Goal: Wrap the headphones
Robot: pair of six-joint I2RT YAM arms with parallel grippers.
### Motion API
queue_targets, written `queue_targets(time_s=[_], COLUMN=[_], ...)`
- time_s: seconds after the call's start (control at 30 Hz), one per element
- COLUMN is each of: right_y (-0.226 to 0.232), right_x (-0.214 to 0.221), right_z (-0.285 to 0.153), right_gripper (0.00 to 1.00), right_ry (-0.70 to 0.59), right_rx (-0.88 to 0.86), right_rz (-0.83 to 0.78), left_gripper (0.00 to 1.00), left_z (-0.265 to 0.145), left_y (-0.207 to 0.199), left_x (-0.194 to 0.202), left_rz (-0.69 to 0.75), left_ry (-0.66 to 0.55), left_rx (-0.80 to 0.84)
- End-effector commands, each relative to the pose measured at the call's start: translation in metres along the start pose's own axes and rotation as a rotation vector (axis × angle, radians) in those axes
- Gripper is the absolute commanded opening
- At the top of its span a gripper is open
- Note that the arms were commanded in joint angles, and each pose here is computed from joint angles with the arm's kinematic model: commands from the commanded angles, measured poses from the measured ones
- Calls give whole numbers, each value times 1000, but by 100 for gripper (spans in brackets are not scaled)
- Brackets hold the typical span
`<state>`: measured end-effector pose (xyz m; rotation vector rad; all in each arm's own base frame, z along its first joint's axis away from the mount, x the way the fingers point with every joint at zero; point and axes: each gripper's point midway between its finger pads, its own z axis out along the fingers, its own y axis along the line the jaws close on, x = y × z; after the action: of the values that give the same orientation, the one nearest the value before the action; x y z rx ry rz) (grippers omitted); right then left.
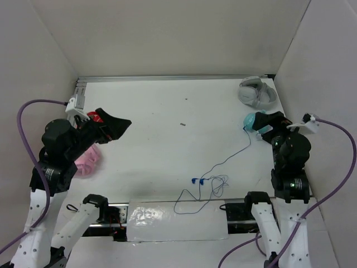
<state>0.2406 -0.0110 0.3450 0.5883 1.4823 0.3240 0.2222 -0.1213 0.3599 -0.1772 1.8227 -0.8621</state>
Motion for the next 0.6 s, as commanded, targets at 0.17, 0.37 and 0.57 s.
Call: queue_targets(time_s=[0.17, 0.37, 0.57], right_y=[-44, -42, -111], right_x=[26, 86, 84], right_z=[18, 37, 41], right_gripper=[100, 100, 100], right_ry=[222, 499, 386], right_rx=[348, 284, 649], right_rz=[23, -23, 43], left_gripper=[99, 99, 99], left_z=[-11, 15, 39], left_y=[6, 23, 13], left_x=[-12, -8, 11], left_rz=[-81, -146, -57], left_ry=[-8, 118, 193], left_rx=[-123, -259, -75])
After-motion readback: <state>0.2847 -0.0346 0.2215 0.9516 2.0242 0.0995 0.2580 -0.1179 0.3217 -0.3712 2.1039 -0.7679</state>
